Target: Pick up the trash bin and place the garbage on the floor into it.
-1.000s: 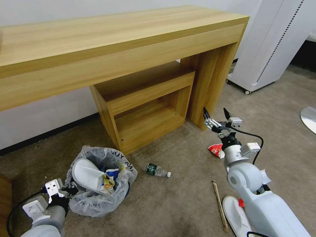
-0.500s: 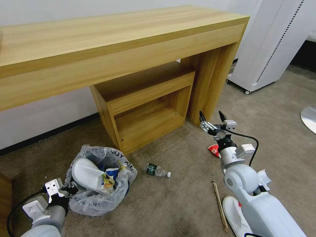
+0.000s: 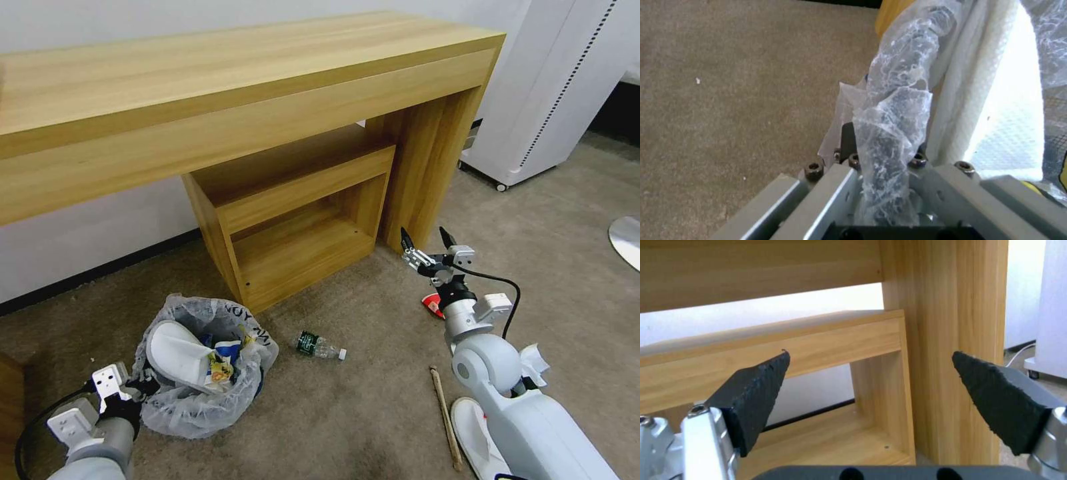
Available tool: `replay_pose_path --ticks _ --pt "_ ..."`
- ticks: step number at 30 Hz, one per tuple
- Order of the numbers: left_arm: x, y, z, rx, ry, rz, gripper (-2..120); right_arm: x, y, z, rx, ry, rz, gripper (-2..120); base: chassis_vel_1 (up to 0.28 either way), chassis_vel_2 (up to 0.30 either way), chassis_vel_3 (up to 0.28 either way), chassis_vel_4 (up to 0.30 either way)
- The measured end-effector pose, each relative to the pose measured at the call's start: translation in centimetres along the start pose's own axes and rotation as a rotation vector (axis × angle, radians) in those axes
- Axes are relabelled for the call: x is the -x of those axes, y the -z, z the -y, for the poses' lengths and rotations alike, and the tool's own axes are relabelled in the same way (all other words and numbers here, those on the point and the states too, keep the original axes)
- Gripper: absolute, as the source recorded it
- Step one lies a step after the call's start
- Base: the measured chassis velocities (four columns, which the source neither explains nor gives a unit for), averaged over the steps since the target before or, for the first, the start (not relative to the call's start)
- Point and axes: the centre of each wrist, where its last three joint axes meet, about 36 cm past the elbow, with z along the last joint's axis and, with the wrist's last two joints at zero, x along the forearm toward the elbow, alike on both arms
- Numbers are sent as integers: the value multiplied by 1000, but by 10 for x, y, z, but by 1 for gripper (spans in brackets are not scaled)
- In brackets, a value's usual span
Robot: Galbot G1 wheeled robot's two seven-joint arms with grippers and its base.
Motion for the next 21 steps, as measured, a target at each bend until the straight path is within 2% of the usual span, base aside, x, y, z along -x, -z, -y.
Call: replay_pose_path --ticks 17,18,20,21 --pt "-1 -3 1 -1 3 3 1 -3 -9 -5 -12 28 -12 100 -52 49 48 -52" --pt "-1 -3 1 -1 3 2 1 -6 -10 -7 -15 38 -31 100 0 0 0 0" --pt "0 -3 2 0 3 4 1 -14 -18 -16 -26 60 -138 100 0 0 0 0" --pt "0 -3 2 0 3 4 1 -14 -18 -16 -26 60 -138 100 0 0 0 0"
